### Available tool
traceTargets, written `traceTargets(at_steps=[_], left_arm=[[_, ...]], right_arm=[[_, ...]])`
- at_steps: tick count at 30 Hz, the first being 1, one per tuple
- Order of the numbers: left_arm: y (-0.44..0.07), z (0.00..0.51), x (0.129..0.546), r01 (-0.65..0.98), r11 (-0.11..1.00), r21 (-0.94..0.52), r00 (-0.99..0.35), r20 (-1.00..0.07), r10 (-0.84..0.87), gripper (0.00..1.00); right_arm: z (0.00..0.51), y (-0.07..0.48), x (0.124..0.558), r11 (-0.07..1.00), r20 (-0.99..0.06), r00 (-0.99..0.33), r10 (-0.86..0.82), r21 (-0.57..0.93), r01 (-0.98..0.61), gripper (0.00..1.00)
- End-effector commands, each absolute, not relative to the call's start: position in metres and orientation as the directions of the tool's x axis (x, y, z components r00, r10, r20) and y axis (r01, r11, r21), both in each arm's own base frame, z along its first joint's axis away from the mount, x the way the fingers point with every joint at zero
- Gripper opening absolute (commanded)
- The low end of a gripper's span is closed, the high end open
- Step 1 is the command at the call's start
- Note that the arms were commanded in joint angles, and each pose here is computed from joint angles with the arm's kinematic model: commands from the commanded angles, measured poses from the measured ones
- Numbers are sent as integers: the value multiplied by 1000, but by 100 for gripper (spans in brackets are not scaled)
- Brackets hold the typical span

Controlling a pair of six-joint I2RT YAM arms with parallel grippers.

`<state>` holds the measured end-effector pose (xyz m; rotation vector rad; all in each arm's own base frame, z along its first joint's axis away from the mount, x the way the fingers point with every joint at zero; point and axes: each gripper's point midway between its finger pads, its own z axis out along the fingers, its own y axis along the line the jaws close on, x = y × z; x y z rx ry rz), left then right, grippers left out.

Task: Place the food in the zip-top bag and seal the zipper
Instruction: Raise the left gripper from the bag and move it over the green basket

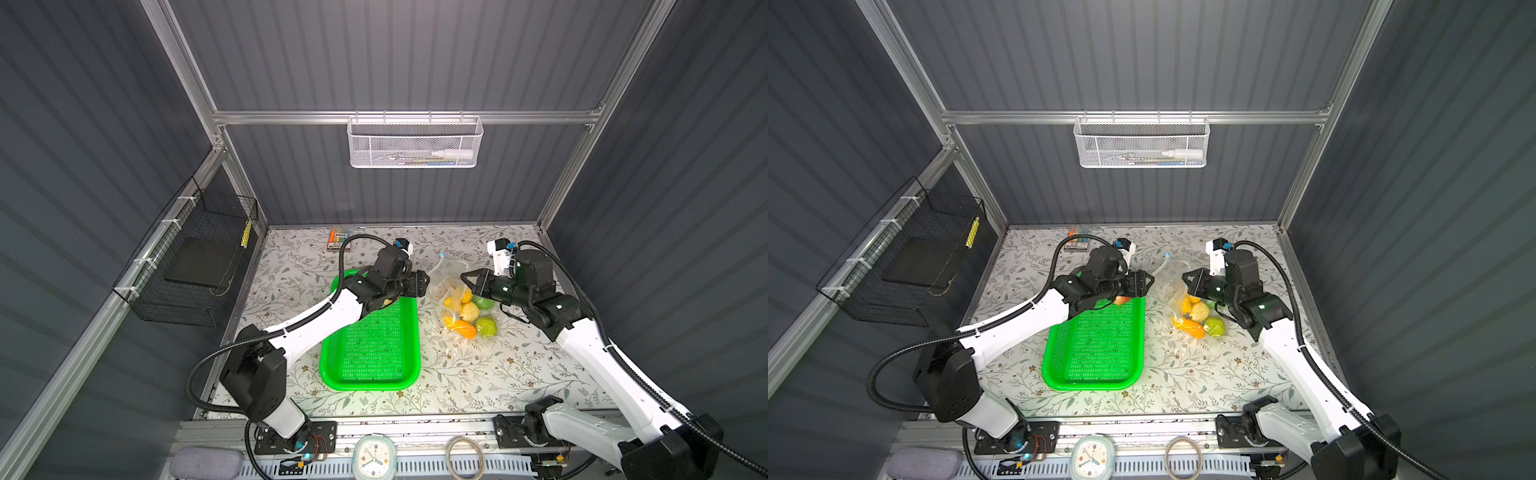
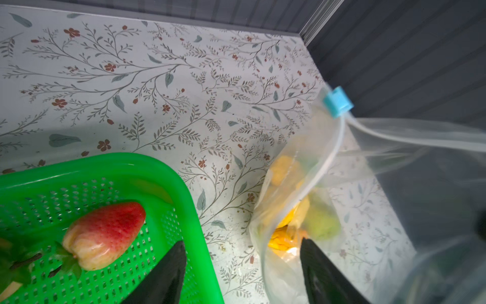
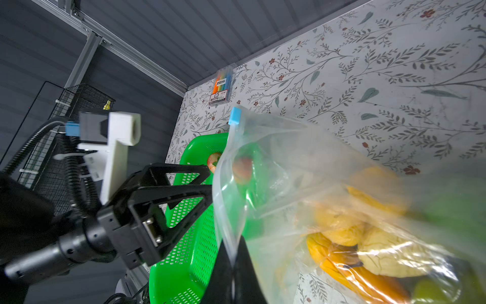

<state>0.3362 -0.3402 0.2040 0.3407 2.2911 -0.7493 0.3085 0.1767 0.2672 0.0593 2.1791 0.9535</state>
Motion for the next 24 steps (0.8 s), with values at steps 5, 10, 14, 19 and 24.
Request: traceTargets(at_steps=[5,10,14,19,24], left_arm=[[-365,200,343,489,739,-463,-736,-674,65,39],[-378,215,337,534,671,-514,-736,-674,70,0],[-380,240,332,544,636,-547,-727,-686,33,0],[-380,288,326,574,580,-578,-687,-725,-43,0],[-386,323,319,611,528,-589,-651,-754,-88,0]], right_arm=[[276,175,309,732,-639,-706,306,632,-254,0],[269,164,313,781,-646,-702,301,589,-208,0],[269,149,314,841,-664,-702,257,512,-176,0],[307,128,318,868,-732,-633,253,461,-187,0],[348,116,315,870,-786,-564,253,440,-222,0]])
